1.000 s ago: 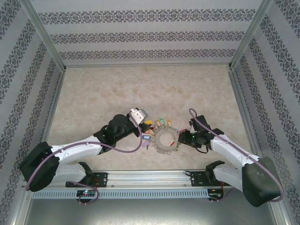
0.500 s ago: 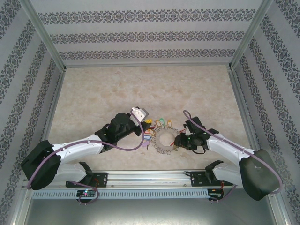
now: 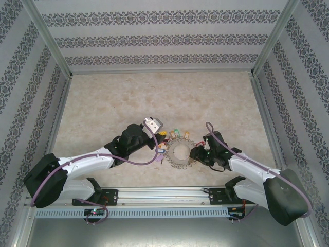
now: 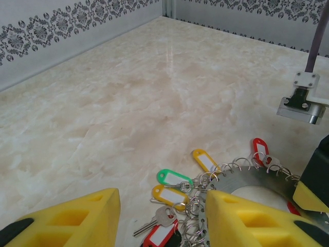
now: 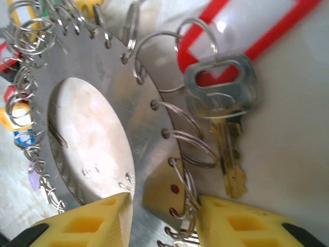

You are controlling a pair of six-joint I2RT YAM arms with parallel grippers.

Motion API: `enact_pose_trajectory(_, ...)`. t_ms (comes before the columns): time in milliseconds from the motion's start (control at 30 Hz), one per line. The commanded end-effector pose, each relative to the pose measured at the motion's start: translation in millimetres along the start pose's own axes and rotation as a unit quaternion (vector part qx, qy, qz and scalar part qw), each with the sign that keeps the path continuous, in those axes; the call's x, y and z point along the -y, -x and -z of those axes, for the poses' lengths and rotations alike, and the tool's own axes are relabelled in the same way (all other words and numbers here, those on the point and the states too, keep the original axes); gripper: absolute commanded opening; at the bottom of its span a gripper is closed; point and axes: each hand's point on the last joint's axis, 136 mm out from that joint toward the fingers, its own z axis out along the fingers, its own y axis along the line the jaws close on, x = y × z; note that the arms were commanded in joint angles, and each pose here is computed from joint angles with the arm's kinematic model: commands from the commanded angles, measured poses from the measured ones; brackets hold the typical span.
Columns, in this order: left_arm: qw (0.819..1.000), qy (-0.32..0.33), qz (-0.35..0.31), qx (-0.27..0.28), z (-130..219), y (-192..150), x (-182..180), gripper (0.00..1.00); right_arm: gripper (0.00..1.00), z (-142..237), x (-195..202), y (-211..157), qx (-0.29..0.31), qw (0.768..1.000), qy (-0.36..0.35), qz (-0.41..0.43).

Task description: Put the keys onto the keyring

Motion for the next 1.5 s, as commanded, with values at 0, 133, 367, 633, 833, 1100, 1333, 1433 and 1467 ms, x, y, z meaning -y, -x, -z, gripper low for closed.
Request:
enact_pose_trajectory(0,1.0,0.006,0.001,-0.009,-2,-6,-2,0.47,0.3,-10,-8,4,0.012,0.999,0.031,-0.003)
enact_pose_trajectory(133,1.0,0.004,0.003,-0.011,-1,-8,-1,0.47,0.16,-8,-13,8,0.024,0.999,0.039,0.003)
enact_pose_trajectory(367,1.0,0.013,0.004,-0.01,1,-9,-4,0.47,0.02,15,-50,20,0.056,0.992,0.105,0.032)
enact_pose_trajectory(633,0.998,0.056,0.021,-0.012,5,-6,-19,0.45,0.02,46,-96,41,0.108,0.975,0.194,0.016)
enact_pose_trajectory(833,0.997,0.069,0.03,0.001,12,4,-24,0.45,0.02,50,-133,51,0.127,0.958,0.256,-0.001)
enact_pose_trajectory(1100,0.993,0.113,0.036,0.009,21,2,-40,0.47,0.08,-5,-100,46,0.129,0.98,0.147,-0.028)
enact_pose_trajectory(1333,0.985,0.166,0.047,0.022,40,-3,-58,0.48,0.39,-6,-64,47,0.121,0.992,-0.001,0.025)
enact_pose_trajectory(1433,0.98,0.191,0.05,0.032,50,-5,-69,0.5,0.48,13,-39,56,0.136,0.988,-0.067,0.042)
enact_pose_trajectory(1467,0.979,0.195,0.048,0.031,52,-6,-71,0.5,0.49,21,-34,61,0.141,0.986,-0.08,0.047)
